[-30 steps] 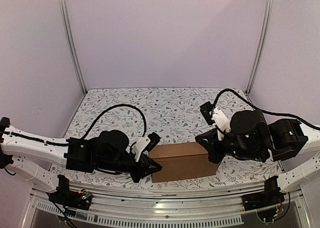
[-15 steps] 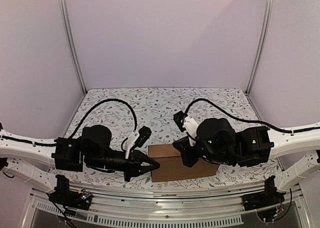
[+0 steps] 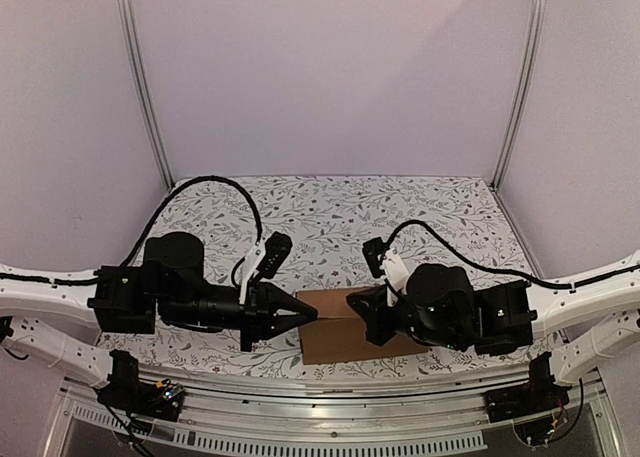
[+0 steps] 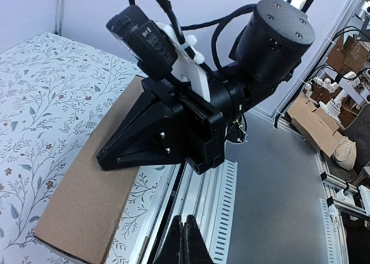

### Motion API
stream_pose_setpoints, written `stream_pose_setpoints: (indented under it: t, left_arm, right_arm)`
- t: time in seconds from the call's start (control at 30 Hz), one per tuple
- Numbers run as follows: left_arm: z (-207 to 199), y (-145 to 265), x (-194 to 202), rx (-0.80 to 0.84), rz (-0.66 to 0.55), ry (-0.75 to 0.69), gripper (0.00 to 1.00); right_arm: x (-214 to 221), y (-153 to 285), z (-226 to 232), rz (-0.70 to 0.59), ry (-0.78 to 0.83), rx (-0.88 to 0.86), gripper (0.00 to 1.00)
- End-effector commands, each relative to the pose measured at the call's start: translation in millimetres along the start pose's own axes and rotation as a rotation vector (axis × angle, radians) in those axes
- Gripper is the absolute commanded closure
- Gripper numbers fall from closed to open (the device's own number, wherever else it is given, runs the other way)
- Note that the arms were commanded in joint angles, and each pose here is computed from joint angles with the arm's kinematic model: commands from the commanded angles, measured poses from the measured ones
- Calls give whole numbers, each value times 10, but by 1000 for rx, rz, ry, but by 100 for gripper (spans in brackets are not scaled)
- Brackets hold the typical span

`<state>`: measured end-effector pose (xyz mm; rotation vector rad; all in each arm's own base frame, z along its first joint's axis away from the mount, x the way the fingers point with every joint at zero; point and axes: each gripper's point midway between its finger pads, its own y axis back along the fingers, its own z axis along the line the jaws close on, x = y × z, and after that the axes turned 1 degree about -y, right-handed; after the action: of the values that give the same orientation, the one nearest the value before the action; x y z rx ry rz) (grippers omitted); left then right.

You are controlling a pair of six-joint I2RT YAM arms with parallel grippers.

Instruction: Fold the paper box

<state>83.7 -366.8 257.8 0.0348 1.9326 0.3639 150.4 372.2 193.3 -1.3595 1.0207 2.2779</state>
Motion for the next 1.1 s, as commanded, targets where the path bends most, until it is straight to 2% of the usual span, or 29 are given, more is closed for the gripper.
stream_pose_setpoints:
  t: [0.0,0.23,0.37,0.6,0.77,1.07]
  left_arm:
    - [148,-61,-150,-18,-28,-49,100]
    - [422,-146,-167,-45,-34,-67,100]
    - [520,-186,-39,-43,-14,-52,100]
    - [680,-318,723,-10,52,118,100]
    - [827,-326,1158,-48,102,209,100]
    - [855,-294,1086,-90,129,183,100]
  right_arm:
    - [652,-38,-367,182,51,101,100]
    - [680,-17,-382,186,50,95,100]
    - [672,2,-400,180,51,99,100]
    - [661,2,-413,176,54,105,100]
    - [690,-9,-425,182,55,111,100]
    - [531,24,-380,152,53,109,100]
